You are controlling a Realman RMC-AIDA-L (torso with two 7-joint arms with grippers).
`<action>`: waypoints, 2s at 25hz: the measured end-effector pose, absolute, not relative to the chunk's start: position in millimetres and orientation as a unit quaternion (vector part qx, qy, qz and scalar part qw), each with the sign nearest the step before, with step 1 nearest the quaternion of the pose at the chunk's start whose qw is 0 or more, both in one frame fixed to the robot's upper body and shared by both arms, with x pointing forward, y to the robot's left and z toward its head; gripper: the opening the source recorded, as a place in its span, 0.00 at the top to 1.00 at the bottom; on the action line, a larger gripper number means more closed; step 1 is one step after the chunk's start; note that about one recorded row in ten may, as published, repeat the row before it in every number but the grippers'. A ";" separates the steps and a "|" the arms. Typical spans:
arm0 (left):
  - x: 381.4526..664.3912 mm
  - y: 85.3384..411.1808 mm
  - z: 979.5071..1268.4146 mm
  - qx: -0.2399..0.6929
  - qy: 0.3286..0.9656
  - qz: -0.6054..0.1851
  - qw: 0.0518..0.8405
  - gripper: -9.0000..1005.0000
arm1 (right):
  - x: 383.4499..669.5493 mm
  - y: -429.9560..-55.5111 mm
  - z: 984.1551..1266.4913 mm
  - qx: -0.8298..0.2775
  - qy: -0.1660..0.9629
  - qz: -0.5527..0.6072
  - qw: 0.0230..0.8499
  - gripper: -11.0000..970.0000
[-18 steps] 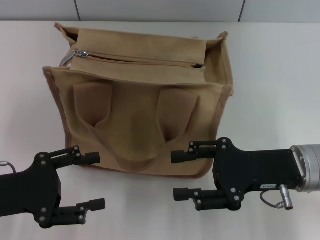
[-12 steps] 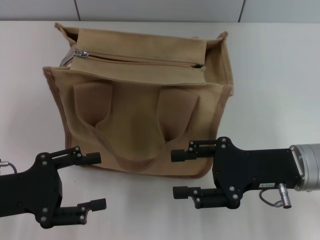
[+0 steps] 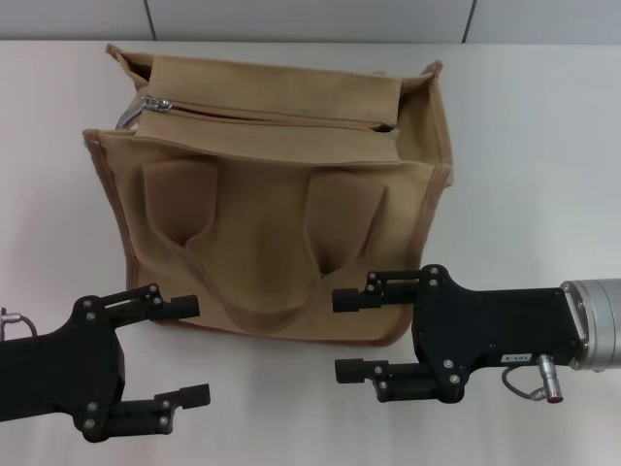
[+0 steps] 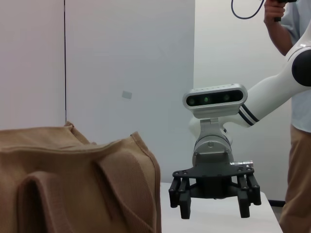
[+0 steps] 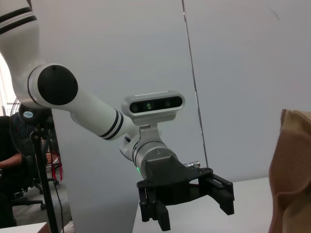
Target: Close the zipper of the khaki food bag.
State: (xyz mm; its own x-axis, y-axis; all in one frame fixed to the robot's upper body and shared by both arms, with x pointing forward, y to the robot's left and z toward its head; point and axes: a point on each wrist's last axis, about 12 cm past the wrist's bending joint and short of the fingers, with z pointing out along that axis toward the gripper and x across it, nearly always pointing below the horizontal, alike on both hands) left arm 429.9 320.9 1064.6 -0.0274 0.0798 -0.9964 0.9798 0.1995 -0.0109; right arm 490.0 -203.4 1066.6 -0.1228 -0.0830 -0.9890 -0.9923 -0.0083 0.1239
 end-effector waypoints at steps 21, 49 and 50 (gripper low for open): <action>403.5 323.1 1049.8 0.389 0.589 -0.392 0.590 0.26 | 479.5 -201.4 1053.2 -0.449 0.544 0.510 0.493 0.37; 456.7 321.8 1040.6 0.196 0.620 -0.259 0.714 0.29 | 472.9 -201.1 1048.2 -0.431 0.544 0.513 0.505 0.39; 459.6 320.2 1041.1 0.198 0.620 -0.259 0.713 0.29 | 472.9 -201.1 1048.2 -0.431 0.544 0.513 0.505 0.39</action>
